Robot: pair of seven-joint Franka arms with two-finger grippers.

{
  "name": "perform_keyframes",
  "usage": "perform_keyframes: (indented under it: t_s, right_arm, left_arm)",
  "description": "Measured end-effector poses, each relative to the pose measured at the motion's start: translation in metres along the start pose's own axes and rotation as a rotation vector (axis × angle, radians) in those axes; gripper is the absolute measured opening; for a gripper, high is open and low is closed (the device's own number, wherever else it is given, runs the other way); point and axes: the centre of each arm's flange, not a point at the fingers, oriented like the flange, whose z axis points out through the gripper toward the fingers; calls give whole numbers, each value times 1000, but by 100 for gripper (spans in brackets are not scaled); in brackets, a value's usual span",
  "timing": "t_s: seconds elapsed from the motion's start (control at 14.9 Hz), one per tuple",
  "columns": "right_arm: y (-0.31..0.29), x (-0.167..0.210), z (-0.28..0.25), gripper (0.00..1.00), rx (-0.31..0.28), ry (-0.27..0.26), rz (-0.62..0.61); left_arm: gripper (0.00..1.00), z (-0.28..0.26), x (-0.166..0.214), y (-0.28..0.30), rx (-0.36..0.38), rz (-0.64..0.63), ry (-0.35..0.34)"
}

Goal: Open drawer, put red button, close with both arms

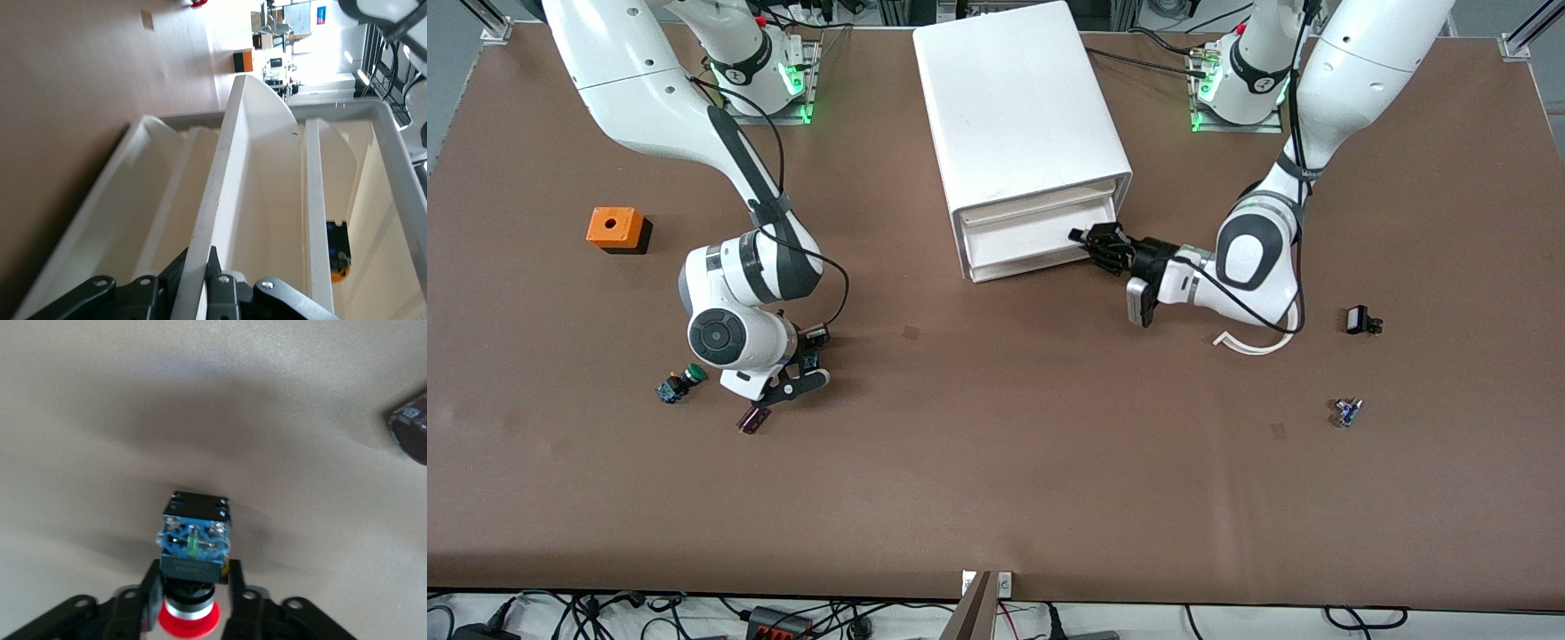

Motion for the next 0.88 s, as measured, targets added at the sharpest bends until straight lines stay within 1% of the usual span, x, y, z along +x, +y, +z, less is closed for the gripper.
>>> perform_keyframes:
  t_s: [0.07,0.2,0.27,0.4,0.54,0.61,0.67,0.74,0.88]
  right_arm:
    - [1,0,-1,39,-1,1,-2]
    - [1,1,-2,39,-2,5,-5]
    - [1,3,-6,39,-3,14,-6]
    - [2,12,-27,39,-7,51,-6]
    - [2,22,-67,39,-11,89,-6]
    - [1,27,-96,39,-11,112,-7]
    - [-2,30,-126,39,-3,139,-6]
    - [-9,32,-156,39,26,173,-2]
    - [-32,34,-208,39,105,241,-8]
  left_arm:
    - [11,-7,9,-5,-5,6,10]
    - [11,-22,26,-11,0,20,18]
    - [11,-30,32,-11,10,19,16]
    - [13,-42,42,-10,47,11,12]
    - [25,-52,48,-11,99,25,21]
    - [33,-61,53,-10,136,40,28]
    - [47,-74,58,-8,171,59,33]
    - [56,-90,64,-3,197,79,31]
    - [75,-124,71,13,241,102,1]
